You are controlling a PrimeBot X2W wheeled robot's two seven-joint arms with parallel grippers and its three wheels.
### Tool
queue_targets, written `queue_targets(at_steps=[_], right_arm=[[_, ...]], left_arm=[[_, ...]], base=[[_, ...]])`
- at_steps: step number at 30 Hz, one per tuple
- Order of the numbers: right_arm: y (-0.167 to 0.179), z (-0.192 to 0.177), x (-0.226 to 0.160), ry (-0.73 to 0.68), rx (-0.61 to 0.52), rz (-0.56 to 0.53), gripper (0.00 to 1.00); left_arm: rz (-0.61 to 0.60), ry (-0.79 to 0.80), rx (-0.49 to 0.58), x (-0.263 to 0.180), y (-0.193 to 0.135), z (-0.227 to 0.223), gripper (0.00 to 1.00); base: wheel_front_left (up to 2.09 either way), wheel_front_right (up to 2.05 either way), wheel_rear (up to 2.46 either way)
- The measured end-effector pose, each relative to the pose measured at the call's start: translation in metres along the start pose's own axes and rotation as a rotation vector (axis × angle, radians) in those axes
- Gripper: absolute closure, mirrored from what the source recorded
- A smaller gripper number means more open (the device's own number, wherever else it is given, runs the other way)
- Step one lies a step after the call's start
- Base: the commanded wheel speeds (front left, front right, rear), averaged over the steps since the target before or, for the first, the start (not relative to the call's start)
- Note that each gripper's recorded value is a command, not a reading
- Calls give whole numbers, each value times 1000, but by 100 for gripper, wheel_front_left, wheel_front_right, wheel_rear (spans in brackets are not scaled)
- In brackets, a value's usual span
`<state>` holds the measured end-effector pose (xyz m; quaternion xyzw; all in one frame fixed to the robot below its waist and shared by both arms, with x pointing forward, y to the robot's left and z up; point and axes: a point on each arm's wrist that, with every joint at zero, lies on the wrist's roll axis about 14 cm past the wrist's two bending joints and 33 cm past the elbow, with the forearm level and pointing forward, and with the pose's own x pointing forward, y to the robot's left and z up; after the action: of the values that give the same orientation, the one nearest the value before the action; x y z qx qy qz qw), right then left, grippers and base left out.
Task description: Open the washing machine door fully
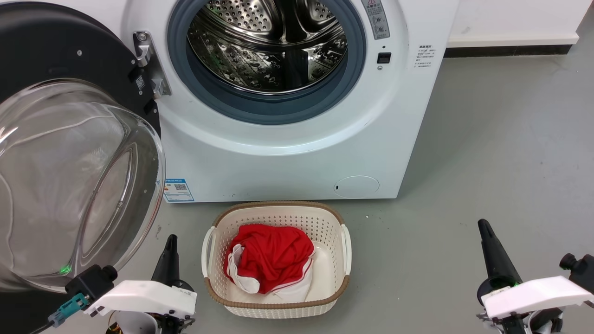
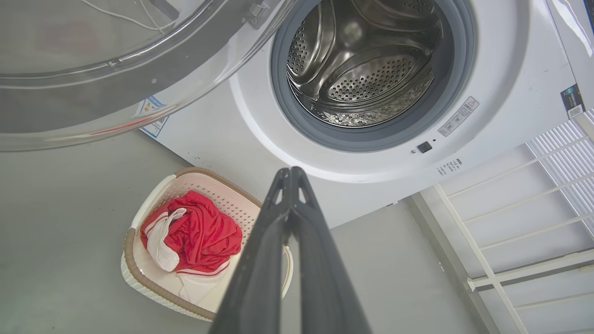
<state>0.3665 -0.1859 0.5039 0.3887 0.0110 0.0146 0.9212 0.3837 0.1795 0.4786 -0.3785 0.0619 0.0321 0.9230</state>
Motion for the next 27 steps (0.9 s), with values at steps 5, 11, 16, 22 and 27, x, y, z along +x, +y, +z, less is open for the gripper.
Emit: queue_targets(at_steps=[5, 11, 16, 22, 27], right_arm=[[-2, 0, 1, 0, 64, -6, 100], [-3, 2, 4, -4, 138, -10, 100], [-4, 2, 5, -5, 196, -14, 100], [-6, 3, 6, -7, 262, -19, 100], [-6, 5, 9, -12, 315, -18, 100]], left_arm=[[0, 5, -68, 0, 1, 1, 100], [-8, 7, -146, 2, 0, 3, 100], [-12, 10, -207, 2, 0, 4, 100], [-16, 10, -275, 2, 1, 6, 100], [-23, 12, -327, 2, 1, 7, 100]], base=[[0, 0, 0], [0, 0, 0], [0, 0, 0], [0, 0, 0], [0, 0, 0]])
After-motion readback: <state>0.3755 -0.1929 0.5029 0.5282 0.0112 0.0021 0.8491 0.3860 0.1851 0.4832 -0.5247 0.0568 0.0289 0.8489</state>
